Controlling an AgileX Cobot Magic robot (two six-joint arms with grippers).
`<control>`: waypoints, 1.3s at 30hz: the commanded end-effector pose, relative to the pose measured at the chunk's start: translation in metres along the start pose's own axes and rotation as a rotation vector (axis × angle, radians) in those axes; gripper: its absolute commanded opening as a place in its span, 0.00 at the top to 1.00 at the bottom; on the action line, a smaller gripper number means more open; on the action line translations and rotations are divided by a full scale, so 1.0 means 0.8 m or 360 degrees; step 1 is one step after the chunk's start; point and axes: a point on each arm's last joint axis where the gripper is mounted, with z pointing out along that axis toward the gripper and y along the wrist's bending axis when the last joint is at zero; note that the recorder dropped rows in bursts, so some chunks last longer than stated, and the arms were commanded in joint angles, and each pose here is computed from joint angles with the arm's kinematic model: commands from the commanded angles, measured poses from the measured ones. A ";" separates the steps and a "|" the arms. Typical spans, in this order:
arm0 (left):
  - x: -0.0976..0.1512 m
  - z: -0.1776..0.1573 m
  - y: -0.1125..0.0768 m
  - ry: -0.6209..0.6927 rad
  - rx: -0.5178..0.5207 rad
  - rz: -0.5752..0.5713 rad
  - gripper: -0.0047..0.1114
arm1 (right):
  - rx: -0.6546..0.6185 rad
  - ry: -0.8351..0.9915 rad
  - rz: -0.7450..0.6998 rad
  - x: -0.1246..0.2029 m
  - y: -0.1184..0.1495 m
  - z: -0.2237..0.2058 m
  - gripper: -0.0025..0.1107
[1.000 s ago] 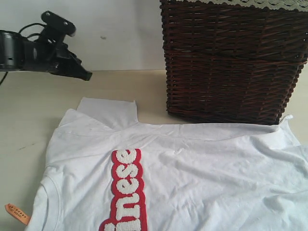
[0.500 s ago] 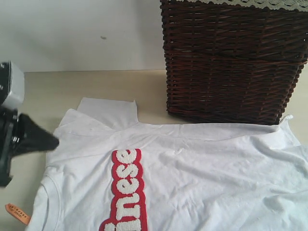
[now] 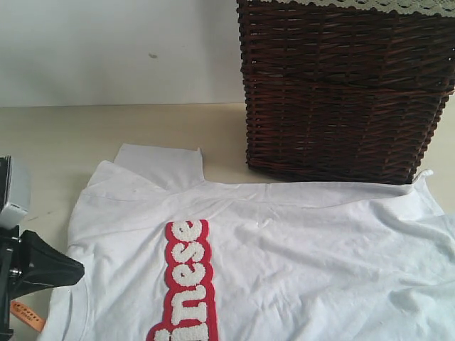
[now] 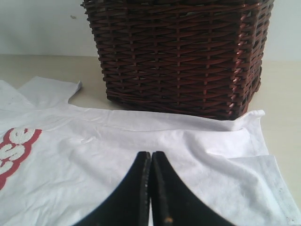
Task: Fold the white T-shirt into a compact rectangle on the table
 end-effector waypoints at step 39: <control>-0.092 0.148 0.025 0.0169 -0.0276 -0.0012 0.96 | 0.0004 -0.0012 0.0002 0.001 0.000 0.000 0.98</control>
